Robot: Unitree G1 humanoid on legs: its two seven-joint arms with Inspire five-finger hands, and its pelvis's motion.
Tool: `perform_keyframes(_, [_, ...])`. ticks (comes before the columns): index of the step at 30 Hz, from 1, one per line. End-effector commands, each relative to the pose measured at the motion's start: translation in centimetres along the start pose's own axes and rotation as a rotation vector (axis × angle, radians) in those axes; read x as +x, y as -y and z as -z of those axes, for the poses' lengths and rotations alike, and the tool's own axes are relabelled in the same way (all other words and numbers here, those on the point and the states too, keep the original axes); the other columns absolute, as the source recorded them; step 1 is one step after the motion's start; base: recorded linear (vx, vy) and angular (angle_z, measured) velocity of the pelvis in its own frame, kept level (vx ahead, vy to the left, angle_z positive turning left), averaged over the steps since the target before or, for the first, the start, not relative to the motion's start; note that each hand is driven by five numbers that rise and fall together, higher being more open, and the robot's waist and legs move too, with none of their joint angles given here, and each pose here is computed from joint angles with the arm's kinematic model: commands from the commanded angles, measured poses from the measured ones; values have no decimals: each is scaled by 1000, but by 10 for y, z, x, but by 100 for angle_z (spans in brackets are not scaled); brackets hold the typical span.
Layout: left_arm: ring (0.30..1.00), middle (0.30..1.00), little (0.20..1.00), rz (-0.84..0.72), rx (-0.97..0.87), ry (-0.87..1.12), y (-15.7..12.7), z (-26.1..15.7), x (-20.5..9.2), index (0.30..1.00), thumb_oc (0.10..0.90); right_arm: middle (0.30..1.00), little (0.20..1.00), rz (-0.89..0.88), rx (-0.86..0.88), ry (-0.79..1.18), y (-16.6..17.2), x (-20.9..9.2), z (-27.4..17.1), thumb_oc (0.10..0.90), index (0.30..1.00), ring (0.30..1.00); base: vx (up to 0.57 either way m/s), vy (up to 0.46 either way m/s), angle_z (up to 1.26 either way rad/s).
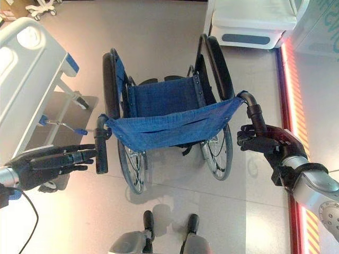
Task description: Push the wheelchair next to the bed
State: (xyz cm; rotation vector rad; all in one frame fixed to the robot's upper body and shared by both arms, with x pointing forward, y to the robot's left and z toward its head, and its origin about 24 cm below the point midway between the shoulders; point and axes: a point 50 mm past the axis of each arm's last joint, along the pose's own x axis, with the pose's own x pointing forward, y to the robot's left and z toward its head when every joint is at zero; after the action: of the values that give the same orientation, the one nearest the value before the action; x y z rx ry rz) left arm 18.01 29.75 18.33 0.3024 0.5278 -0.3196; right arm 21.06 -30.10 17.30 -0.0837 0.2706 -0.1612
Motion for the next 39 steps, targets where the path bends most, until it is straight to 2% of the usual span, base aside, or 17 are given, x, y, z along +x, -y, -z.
perform_keyframes(1, [900, 900, 900, -70, 53, 153, -17, -30, -15, 900, 800, 300, 300, 27, -40, 130, 12, -3, -36, 400, 300, 300, 0, 0, 0])
perform_keyframes(6, [900, 900, 900, -24, -39, 215, -11, -37, -11, 900, 800, 300, 300, 12, -40, 129, 10, -2, -34, 400, 300, 300, 0, 0, 0])
perform_keyframes(15, [900, 900, 900, 213, -53, 146, 16, -30, 13, 900, 800, 300, 300, 4, -47, 143, 2, 8, -34, 400, 300, 300, -9, -2, 3])
perform_keyframes(25, [900, 900, 900, 294, -79, 80, 27, -26, 32, 900, 800, 300, 300, -3, -41, 146, -5, 17, -33, 400, 300, 300, 0, 0, 0])
perform_keyframes(31, [900, 900, 900, 266, -176, 178, 31, -40, 41, 900, 800, 300, 300, -8, -38, 140, -7, 21, -32, 400, 300, 300, 0, 0, 0])
perform_keyframes(34, [900, 900, 900, 122, -249, 314, 23, -55, 45, 900, 800, 300, 300, -8, -34, 128, -9, 26, -25, 400, 300, 300, 5, 0, -1])
perform_keyframes(39, [900, 900, 900, 43, -298, 393, 15, -62, 46, 900, 800, 300, 300, -6, -28, 120, -10, 27, -24, 400, 300, 300, 1, -2, -1])
